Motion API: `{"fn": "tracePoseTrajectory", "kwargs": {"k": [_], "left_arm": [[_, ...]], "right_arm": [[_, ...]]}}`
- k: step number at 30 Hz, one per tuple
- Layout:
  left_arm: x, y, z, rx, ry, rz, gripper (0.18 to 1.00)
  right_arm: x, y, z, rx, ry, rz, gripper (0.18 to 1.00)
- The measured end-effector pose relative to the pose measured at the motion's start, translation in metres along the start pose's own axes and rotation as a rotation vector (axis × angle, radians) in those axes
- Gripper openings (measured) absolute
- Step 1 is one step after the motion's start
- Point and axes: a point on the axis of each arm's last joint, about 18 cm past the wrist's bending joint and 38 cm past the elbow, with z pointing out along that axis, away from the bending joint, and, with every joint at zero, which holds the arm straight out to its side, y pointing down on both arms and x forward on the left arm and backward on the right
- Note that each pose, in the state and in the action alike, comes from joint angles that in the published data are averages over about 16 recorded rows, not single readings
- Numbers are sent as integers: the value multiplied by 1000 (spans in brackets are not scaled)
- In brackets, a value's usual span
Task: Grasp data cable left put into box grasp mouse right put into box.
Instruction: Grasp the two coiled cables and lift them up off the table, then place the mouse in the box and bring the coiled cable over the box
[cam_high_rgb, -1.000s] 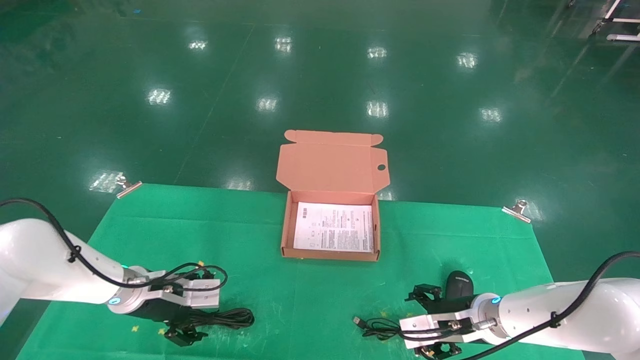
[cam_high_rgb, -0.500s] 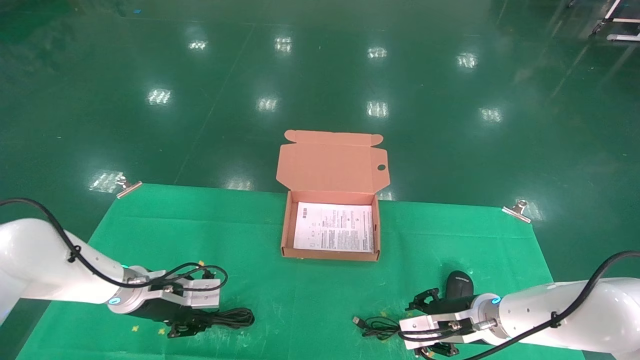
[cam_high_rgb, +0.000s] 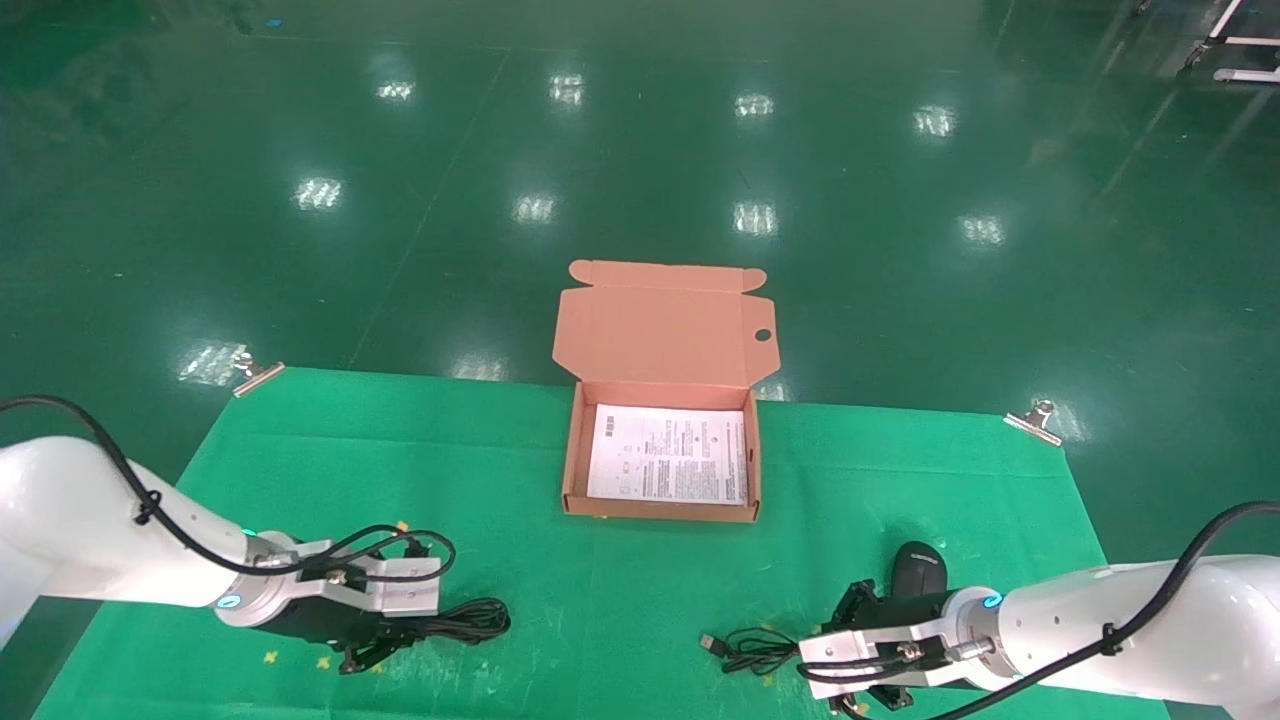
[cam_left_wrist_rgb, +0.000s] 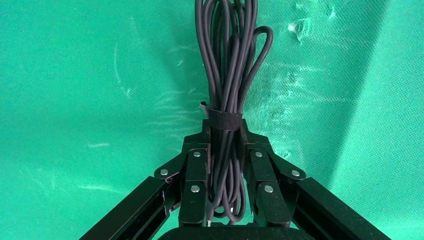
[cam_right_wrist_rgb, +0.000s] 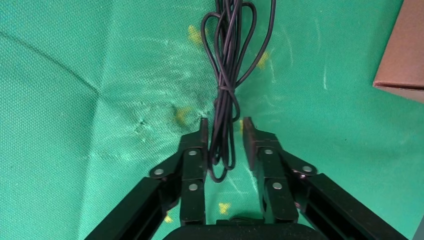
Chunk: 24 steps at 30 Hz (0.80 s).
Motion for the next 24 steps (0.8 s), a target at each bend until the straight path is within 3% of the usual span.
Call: {"fn": "tracePoseTrajectory", "kwargs": {"k": [6, 11, 18, 24], "left_arm": [[-3, 1, -5, 2, -9, 18, 300], [-13, 4, -20, 1, -50, 68, 280], [-41, 4, -62, 4, -174, 159, 275], [-70, -11, -104, 20, -324, 207, 272]], "right_arm": [[6, 4, -5, -10, 14, 8, 269], [28, 13, -25, -29, 75, 40, 231], [86, 26, -78, -55, 257, 92, 213], [149, 17, -129, -32, 454, 103, 210]]}}
